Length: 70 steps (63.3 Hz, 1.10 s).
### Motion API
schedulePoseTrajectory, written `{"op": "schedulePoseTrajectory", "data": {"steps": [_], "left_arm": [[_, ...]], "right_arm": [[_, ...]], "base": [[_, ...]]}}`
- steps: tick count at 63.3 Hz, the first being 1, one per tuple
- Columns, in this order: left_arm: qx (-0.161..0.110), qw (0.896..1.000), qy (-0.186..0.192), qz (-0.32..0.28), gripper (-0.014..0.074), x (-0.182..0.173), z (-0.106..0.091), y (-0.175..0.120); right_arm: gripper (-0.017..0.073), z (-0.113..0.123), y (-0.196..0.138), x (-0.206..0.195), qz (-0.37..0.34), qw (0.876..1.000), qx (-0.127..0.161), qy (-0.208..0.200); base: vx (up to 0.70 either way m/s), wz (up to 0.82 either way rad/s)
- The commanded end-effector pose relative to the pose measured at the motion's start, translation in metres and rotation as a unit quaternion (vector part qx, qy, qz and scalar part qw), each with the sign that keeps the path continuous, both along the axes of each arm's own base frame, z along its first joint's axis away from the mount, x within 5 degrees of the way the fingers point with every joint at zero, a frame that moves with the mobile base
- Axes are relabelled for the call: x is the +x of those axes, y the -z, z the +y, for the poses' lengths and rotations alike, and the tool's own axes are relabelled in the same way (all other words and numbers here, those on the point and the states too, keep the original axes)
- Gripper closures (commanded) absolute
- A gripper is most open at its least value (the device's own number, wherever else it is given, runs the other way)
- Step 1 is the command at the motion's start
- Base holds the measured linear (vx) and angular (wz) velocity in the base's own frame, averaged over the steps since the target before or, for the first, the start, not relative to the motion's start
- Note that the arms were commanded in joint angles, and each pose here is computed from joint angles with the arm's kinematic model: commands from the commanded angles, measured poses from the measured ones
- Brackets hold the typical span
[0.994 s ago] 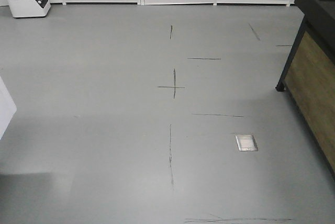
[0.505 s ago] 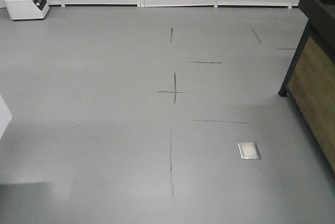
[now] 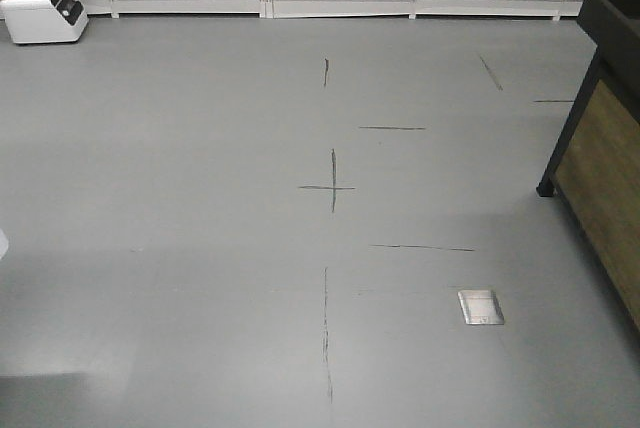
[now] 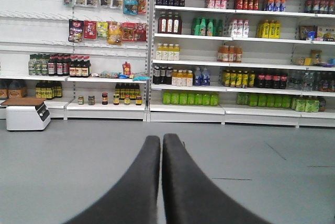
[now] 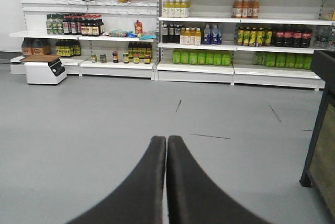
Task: Pick three apples into basket with both arms
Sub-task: 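Drive the base forward across the floor toward the fruit tables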
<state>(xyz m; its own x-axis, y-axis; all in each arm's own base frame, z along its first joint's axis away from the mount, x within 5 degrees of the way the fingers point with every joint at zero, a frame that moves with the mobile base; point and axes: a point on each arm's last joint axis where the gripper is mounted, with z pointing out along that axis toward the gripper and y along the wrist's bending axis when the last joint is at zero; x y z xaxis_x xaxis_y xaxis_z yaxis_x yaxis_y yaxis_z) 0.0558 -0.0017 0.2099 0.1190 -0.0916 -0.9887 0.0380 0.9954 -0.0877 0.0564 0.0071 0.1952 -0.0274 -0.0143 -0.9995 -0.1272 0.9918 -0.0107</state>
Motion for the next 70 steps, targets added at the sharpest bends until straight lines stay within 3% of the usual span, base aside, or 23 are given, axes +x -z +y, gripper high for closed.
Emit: {"op": "schedulePoseTrajectory", "data": {"steps": [1, 70], "left_arm": [[-0.010, 1.000, 0.003, -0.030, 0.0600, -0.0010, -0.0003, 0.0008], [-0.010, 1.000, 0.003, -0.030, 0.0600, -0.0010, -0.0003, 0.0008]], "right_arm": [[0.0568, 0.0001, -0.0031, -0.0003, -0.038, 0.999, -0.003, -0.001], [0.0568, 0.0001, -0.0031, -0.0003, -0.038, 0.999, -0.003, -0.001]], "base": [[0.14, -0.02], [0.13, -0.03]]}}
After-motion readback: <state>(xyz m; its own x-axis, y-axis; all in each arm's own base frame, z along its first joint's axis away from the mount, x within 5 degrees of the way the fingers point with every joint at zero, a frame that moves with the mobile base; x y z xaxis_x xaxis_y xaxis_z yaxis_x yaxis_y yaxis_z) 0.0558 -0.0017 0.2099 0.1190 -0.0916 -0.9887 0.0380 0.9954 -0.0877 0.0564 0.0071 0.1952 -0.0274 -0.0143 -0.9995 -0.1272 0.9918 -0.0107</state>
